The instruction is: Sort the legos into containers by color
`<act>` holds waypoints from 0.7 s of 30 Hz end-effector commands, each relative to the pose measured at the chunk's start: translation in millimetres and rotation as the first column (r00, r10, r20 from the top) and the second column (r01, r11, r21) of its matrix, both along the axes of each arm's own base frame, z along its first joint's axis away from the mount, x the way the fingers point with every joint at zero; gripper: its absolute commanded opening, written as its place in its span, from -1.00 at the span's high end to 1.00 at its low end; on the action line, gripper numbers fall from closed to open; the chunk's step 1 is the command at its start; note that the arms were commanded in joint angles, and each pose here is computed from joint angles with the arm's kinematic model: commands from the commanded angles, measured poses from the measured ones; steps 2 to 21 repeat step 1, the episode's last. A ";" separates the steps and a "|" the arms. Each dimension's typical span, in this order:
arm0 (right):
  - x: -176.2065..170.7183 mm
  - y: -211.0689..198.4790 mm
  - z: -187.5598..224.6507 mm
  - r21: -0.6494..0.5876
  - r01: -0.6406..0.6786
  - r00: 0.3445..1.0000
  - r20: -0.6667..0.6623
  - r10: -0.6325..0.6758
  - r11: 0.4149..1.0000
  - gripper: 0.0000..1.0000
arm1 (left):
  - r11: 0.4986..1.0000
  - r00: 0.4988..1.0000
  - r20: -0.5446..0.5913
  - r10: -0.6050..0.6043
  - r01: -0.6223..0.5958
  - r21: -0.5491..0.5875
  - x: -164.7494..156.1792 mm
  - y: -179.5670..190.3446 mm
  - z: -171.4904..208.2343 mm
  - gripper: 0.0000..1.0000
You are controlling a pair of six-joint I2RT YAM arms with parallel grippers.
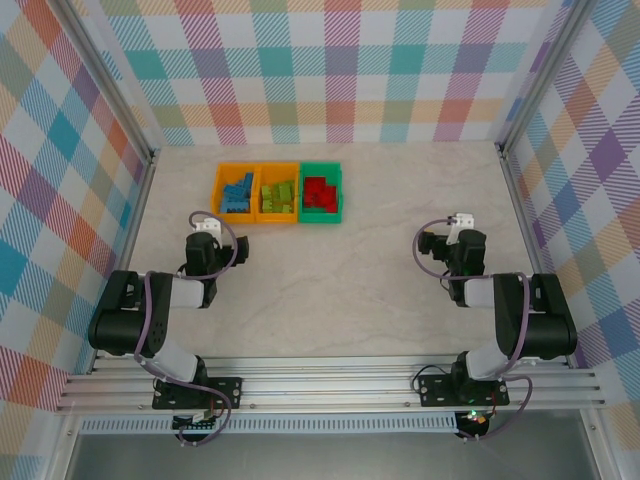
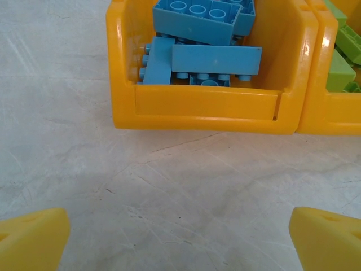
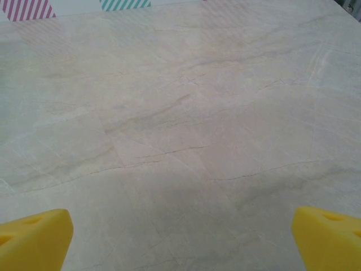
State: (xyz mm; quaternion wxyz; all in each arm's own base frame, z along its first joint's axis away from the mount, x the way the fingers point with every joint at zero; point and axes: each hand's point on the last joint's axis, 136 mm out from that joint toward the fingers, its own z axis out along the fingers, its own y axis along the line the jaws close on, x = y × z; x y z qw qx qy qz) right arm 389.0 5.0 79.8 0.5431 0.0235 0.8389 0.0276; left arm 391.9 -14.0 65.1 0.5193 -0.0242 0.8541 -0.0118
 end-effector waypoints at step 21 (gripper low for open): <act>6.0 6.7 11.7 0.004 -0.031 0.998 0.045 0.031 1.000 -0.99 | 1.000 0.999 0.045 -0.002 0.003 -0.020 7.7 -0.2 12.8 -1.00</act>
